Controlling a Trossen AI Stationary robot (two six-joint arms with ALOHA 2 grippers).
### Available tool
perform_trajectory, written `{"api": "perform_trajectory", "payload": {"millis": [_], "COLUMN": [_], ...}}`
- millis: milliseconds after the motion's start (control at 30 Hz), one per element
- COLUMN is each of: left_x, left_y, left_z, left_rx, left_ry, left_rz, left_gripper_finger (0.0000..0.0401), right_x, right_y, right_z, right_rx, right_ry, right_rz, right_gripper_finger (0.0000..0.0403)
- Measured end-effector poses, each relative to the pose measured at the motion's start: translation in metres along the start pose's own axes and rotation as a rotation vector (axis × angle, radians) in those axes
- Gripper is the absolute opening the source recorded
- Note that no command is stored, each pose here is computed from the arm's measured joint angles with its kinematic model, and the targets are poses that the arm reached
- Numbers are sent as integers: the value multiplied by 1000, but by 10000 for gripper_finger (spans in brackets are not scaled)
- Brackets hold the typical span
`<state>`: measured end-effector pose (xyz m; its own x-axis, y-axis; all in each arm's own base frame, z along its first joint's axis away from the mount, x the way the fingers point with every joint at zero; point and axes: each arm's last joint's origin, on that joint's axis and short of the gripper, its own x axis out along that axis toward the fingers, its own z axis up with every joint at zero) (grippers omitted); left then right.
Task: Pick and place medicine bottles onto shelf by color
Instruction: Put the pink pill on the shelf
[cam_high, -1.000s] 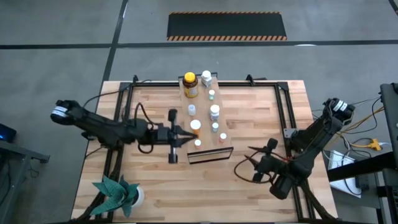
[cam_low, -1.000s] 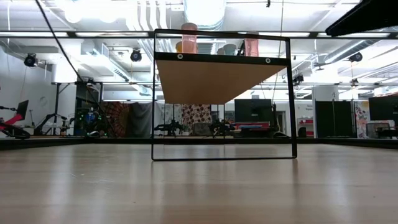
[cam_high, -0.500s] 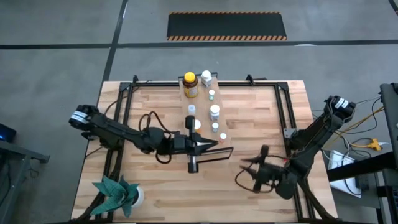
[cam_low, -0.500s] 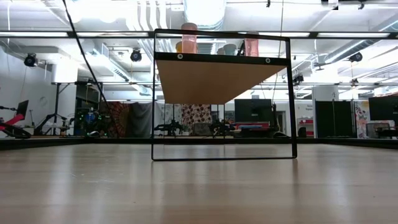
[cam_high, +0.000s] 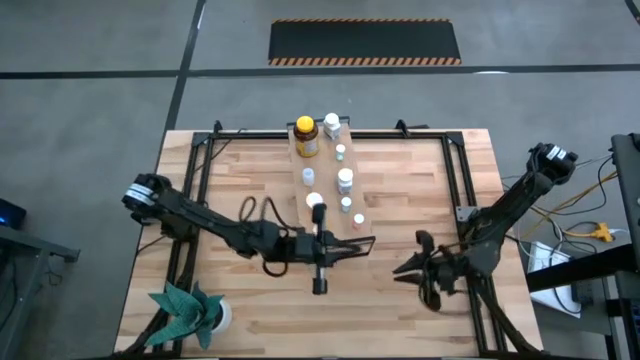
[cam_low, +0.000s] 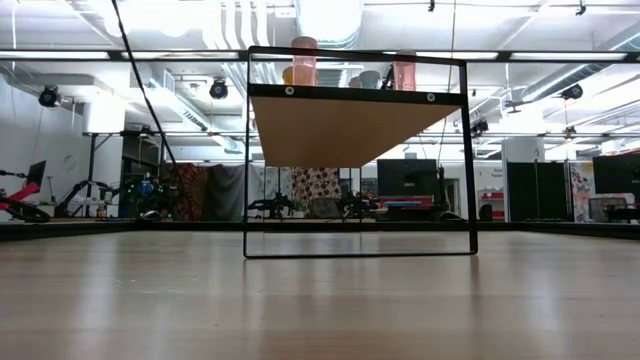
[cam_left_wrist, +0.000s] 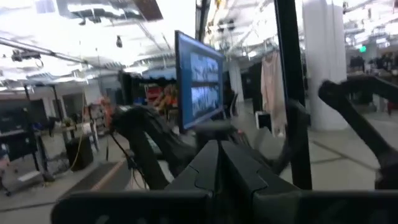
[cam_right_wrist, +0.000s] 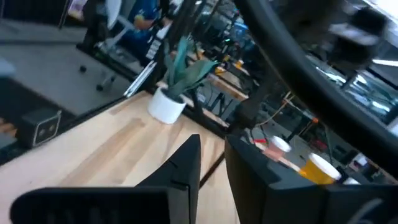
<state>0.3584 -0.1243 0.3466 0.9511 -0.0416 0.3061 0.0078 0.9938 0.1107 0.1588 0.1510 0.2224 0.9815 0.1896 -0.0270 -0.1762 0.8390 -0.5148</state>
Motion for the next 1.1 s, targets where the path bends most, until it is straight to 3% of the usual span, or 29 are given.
{"api": "perform_trajectory", "payload": {"millis": [200, 400, 567, 900, 1100], "left_x": [26, 49, 57, 89, 115], "left_y": [-17, -31, -38, -57, -69], "left_z": [-34, -69, -89, -135, -142], "left_rx": [17, 67, 93, 108, 171], "left_ry": [61, 226, 270, 297, 376], "left_rz": [7, 10, 19, 69, 100], "left_gripper_finger": [0, 0, 0, 0, 0], "right_x": [-25, -45, -55, -55, -56], "right_y": [-17, -24, -30, -33, -34], "right_z": [-3, -1, 9, 20, 19], "right_rx": [123, 167, 210, 161, 135], "right_ry": [-62, -36, -9, 28, 57], "right_rz": [-19, 54, 105, 135, 147], "right_gripper_finger": [63, 63, 63, 63, 63]}}
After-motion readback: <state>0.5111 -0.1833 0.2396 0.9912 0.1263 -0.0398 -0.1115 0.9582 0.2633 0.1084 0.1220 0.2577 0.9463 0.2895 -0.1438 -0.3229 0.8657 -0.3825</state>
